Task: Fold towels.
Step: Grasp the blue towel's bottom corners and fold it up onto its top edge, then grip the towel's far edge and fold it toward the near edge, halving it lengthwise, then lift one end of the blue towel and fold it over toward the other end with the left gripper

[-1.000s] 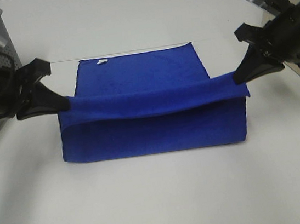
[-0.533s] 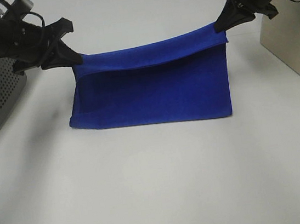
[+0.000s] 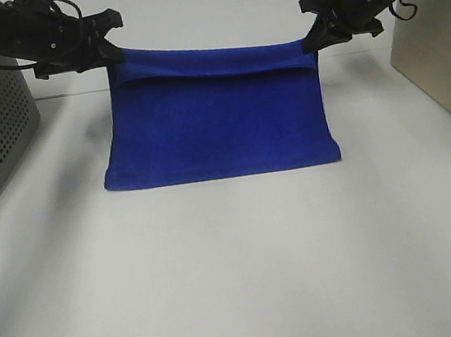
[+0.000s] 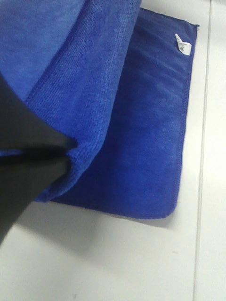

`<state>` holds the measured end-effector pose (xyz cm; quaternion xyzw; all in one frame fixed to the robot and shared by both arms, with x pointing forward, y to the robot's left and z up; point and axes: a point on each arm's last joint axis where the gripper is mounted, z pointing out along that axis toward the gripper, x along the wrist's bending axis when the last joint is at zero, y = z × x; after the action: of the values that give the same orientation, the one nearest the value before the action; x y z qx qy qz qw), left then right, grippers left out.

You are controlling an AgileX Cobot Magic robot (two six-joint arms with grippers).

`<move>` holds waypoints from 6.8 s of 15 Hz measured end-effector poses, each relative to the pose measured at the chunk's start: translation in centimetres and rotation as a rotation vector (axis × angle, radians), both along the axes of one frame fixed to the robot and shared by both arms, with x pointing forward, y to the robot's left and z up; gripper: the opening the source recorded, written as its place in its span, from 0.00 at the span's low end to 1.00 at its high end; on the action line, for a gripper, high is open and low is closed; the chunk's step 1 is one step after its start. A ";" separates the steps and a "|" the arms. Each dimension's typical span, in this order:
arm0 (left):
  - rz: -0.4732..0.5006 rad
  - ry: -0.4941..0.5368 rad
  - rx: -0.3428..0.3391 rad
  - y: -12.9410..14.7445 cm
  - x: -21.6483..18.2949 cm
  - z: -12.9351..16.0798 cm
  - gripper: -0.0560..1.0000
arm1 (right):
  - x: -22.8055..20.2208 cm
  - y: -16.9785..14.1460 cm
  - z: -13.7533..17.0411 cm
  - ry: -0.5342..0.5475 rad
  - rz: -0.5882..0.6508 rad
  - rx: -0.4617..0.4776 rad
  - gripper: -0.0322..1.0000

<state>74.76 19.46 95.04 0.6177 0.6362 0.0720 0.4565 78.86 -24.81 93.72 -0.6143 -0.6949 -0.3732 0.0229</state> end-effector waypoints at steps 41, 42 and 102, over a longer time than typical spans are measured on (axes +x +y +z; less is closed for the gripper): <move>-0.094 0.582 0.068 0.5 -1.8 -7.1 0.77 | -5.6 1.1 -5.4 0.475 0.044 -0.176 0.70; -0.096 0.590 0.080 -0.1 -2.0 -7.2 0.76 | -5.7 1.1 -5.5 0.477 0.044 -0.175 0.70; -0.033 0.636 0.196 -0.1 -2.1 -4.5 0.87 | -7.4 1.8 -1.6 0.444 0.063 -0.161 0.76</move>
<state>72.69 19.41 90.55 0.6604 0.7269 -0.0710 0.1743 71.43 -23.04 92.12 -0.6590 -0.7192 -0.1717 0.1379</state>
